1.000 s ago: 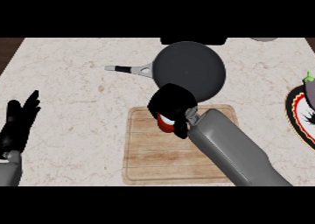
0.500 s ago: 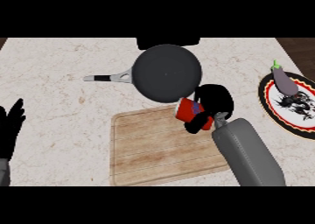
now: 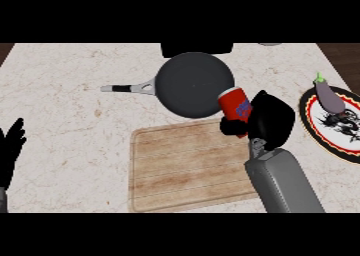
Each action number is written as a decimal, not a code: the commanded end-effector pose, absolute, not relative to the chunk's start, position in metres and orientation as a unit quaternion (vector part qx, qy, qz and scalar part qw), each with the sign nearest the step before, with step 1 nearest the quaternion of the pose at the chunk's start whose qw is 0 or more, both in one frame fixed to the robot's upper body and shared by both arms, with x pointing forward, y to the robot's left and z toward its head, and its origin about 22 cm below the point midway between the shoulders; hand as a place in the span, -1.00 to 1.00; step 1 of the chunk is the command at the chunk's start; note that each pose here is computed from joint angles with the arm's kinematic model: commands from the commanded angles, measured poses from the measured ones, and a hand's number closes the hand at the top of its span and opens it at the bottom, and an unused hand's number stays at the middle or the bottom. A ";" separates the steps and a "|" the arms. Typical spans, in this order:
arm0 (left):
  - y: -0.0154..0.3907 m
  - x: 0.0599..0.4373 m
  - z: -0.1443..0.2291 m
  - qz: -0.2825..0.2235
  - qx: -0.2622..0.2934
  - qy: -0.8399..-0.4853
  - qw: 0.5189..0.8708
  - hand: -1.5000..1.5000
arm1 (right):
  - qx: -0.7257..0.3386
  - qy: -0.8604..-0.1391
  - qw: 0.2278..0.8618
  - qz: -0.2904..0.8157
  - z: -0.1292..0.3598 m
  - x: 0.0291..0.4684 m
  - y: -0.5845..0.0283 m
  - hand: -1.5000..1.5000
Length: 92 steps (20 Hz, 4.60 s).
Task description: Pick the can from the cutting board and place it in the pan
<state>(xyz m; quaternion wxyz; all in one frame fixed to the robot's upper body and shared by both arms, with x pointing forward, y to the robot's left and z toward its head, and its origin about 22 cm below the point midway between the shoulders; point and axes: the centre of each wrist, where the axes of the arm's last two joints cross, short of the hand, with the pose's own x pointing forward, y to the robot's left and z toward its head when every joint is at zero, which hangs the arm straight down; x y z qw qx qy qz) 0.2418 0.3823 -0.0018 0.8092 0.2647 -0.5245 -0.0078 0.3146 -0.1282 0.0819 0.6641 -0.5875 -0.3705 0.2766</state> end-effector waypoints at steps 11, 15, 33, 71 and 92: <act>0.348 0.273 0.016 -0.048 0.228 -0.563 0.793 0.00 | -0.674 -0.424 0.601 0.073 0.152 0.268 -0.074 1.00; 0.336 0.278 0.019 -0.055 0.219 -0.564 0.794 0.00 | -0.671 -0.423 0.607 0.034 0.157 0.300 -0.079 1.00; 0.334 0.289 0.028 -0.067 0.212 -0.580 0.784 0.00 | -0.599 -0.416 0.683 -0.028 0.093 0.406 -0.142 1.00; 0.345 0.265 0.008 -0.051 0.227 -0.556 0.798 0.00 | -0.558 -0.530 0.562 -0.302 0.030 0.422 -0.171 -1.00; 0.376 0.240 0.002 -0.013 0.260 -0.538 0.802 0.00 | -0.495 -0.572 0.606 -0.247 -0.015 0.261 -0.177 -1.00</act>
